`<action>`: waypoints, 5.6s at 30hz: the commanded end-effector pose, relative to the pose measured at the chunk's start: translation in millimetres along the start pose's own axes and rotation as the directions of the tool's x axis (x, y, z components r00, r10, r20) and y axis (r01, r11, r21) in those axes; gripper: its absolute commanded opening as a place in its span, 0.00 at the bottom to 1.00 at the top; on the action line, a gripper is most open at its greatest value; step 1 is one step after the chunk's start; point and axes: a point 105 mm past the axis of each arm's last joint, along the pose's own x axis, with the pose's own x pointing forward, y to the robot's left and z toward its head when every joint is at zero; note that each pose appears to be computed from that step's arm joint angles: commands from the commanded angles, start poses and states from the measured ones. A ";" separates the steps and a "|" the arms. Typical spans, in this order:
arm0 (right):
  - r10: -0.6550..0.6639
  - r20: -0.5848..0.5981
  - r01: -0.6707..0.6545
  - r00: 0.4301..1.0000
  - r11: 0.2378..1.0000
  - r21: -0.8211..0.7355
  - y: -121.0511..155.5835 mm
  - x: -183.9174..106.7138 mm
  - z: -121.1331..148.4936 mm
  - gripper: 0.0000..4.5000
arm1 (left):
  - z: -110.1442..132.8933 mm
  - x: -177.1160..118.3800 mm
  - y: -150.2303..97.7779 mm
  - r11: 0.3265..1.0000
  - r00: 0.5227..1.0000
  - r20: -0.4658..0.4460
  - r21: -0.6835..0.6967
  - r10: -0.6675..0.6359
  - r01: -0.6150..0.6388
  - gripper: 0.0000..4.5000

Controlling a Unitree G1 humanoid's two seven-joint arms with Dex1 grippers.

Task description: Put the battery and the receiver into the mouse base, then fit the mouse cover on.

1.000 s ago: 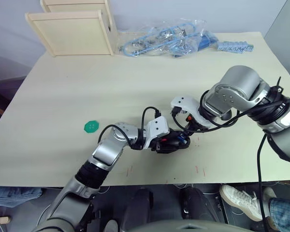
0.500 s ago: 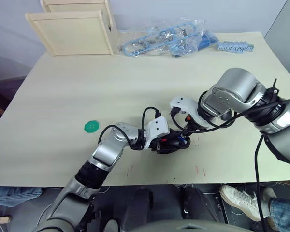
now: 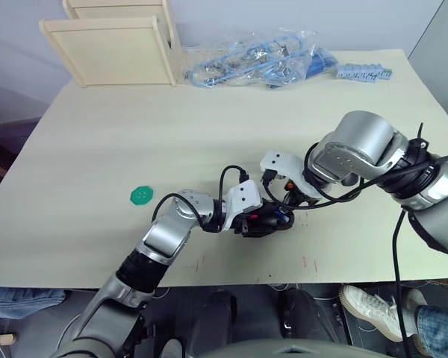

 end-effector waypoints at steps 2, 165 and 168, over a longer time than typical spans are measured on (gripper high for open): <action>0.017 -0.023 -0.018 1.000 1.000 -0.014 4.9 6.5 -5.8 0.00 | 6.4 1.6 -5.4 1.000 1.000 0.024 0.015 -0.015 0.015 0.67; -0.524 0.642 0.253 0.560 0.846 0.469 -95.0 -58.7 -131.2 1.00 | -25.5 -185.1 -77.8 0.894 0.813 0.418 -0.367 0.405 -0.256 0.99; -0.524 0.649 0.212 0.552 0.841 0.498 -106.4 -59.4 -117.9 1.00 | -26.1 -186.9 -79.1 0.902 0.819 0.425 -0.361 0.385 -0.237 0.99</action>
